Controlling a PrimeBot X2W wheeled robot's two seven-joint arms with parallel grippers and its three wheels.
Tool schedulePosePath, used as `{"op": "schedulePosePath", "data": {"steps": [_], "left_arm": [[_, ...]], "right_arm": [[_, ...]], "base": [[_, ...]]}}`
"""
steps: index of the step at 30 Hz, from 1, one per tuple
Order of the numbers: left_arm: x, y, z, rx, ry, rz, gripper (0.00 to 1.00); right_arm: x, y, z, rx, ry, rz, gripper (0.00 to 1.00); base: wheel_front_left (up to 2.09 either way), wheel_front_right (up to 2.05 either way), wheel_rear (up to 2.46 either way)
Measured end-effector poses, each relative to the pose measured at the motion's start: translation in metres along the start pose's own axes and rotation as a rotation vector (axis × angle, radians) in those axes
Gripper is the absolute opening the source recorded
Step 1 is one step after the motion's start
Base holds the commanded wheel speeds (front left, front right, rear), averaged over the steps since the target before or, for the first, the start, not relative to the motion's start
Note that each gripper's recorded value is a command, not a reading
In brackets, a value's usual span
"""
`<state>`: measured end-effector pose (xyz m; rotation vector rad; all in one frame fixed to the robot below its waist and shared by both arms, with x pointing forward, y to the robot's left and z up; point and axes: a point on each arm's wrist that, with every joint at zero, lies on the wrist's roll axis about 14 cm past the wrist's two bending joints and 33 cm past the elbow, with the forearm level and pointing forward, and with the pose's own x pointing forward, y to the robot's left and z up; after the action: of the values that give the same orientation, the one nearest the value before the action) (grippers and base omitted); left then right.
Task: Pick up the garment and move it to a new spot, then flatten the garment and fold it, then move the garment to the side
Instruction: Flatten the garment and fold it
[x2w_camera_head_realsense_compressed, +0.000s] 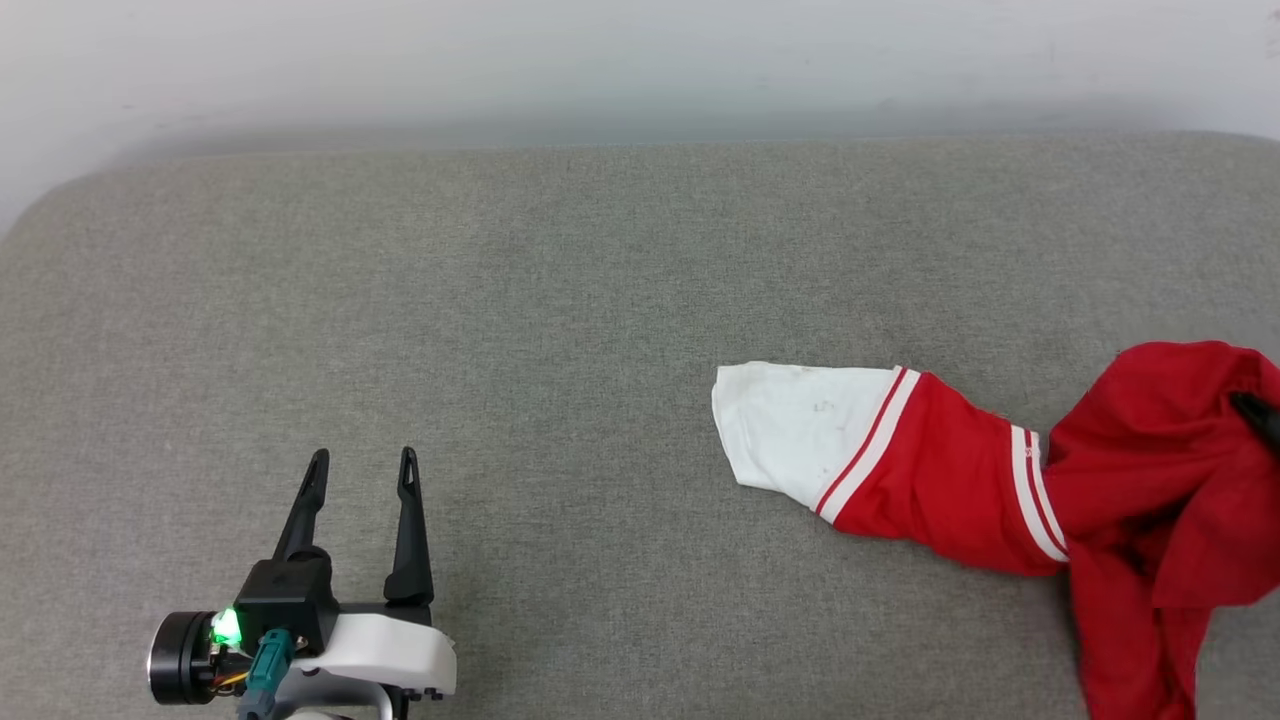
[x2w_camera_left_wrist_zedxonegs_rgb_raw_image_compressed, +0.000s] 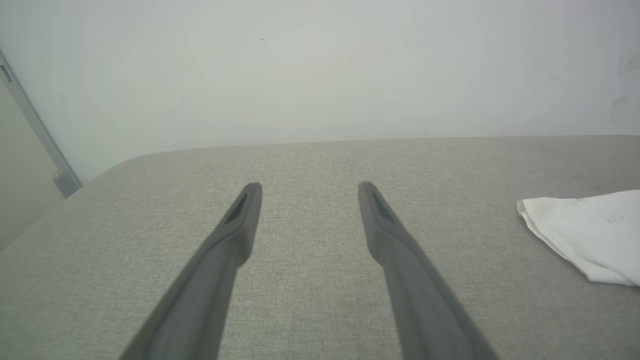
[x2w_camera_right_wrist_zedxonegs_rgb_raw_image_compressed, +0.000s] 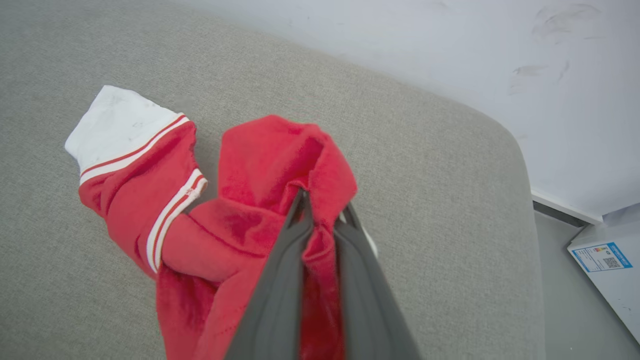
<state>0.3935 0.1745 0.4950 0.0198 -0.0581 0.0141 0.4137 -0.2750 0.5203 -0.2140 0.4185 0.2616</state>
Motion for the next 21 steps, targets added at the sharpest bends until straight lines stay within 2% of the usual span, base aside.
{"op": "schedulePosePath", "data": {"steps": [4,9,15,21], "left_arm": [[0.001,0.000,-0.001,0.000,0.004,-0.002,1.00],[0.003,0.000,-0.002,0.000,0.003,-0.006,1.00],[0.009,0.004,-0.004,0.006,0.006,0.005,1.00],[0.017,0.011,-0.012,0.011,0.025,0.026,1.00]], "right_arm": [[-0.004,0.000,-0.003,0.028,-0.011,-0.023,0.00],[0.007,0.006,0.012,0.032,-0.044,-0.017,0.00],[0.048,0.009,0.026,0.010,-0.013,0.010,0.00],[0.104,-0.005,0.002,0.001,0.134,-0.024,0.00]], "base": [[0.00,0.00,0.00],[0.00,0.00,0.00],[0.00,0.00,0.00],[0.00,0.00,0.00]]}}
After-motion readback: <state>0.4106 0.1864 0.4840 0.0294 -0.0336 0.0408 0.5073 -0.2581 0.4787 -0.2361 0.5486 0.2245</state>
